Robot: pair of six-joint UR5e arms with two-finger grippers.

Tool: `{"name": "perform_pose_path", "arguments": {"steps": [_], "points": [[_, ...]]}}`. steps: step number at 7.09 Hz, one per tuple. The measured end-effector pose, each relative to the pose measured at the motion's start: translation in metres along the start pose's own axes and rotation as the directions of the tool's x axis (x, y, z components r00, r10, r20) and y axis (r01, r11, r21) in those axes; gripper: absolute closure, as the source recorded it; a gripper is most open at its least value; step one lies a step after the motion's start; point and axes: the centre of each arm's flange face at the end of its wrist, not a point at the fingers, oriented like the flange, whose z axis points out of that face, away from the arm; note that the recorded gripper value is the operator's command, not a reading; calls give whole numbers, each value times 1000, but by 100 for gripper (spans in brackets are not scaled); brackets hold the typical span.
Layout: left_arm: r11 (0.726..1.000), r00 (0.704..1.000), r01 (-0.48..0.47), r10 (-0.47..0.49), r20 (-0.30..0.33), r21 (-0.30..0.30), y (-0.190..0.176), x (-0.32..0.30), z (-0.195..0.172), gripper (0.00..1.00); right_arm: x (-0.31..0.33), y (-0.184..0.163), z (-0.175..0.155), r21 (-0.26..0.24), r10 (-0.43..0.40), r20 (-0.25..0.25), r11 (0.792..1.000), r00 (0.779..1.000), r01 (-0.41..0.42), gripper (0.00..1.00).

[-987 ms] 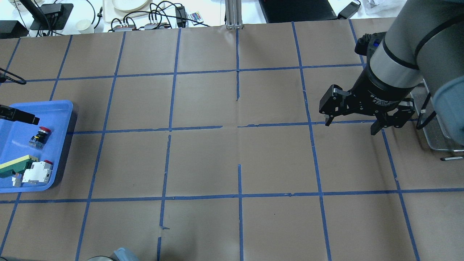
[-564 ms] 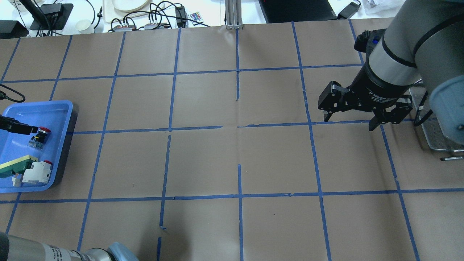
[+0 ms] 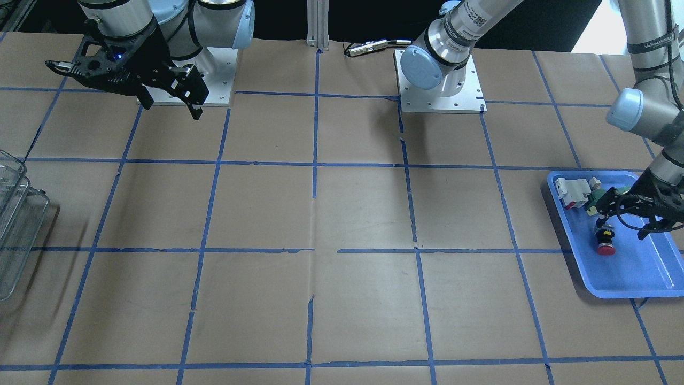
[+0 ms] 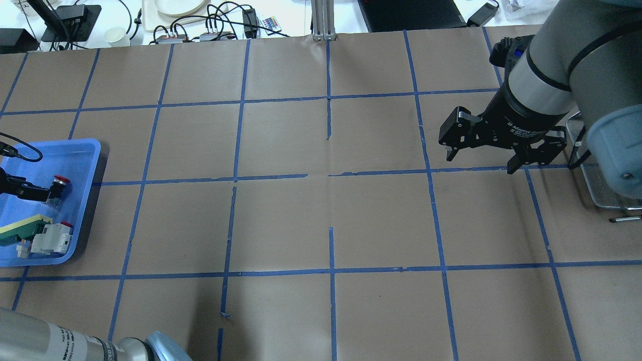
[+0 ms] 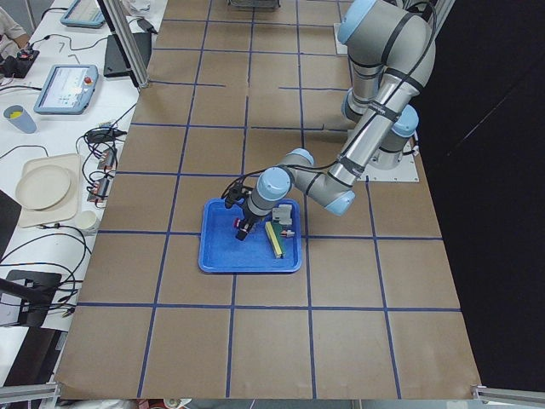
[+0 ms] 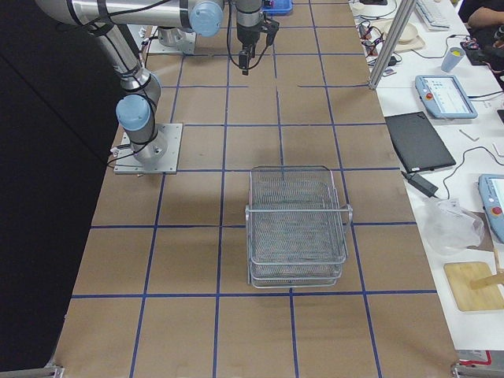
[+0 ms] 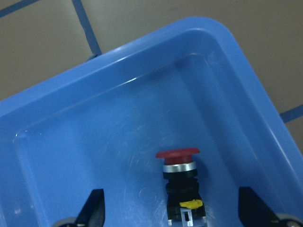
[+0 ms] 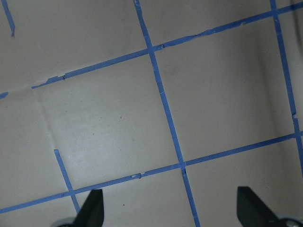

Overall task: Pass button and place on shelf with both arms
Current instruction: 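Lower the left gripper into the blue tray and grasp the red push button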

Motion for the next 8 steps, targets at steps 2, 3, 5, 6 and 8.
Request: {"name": "perform_pose_path", "arguments": {"steps": [2, 3, 5, 6, 8], "points": [[1000, 1000, 13, -13, -16, -28, 10, 10, 8, 9, 1, -1, 0, 2, 0, 2, 1000, 1000, 0, 0], [999, 1000, 13, -14, -17, -39, 12, 11, 11, 9, 2, -1, -1, 3, 4, 2, 1000, 1000, -4, 0], [998, 999, 33, -34, -24, -49, 15, 13, 15, 12, 2, 0, -1, 2, 13, 3, 1000, 1000, -13, 0], [998, 998, 47, -48, -27, -52, 16, 14, 16, 22, 2, -1, -1, 1, 43, 3, 999, 999, -43, 0], [997, 998, 53, -54, -31, -56, 17, 14, 19, 45, 1, 0, -3, -19, 287, 28, 958, 958, -286, 0]]}}
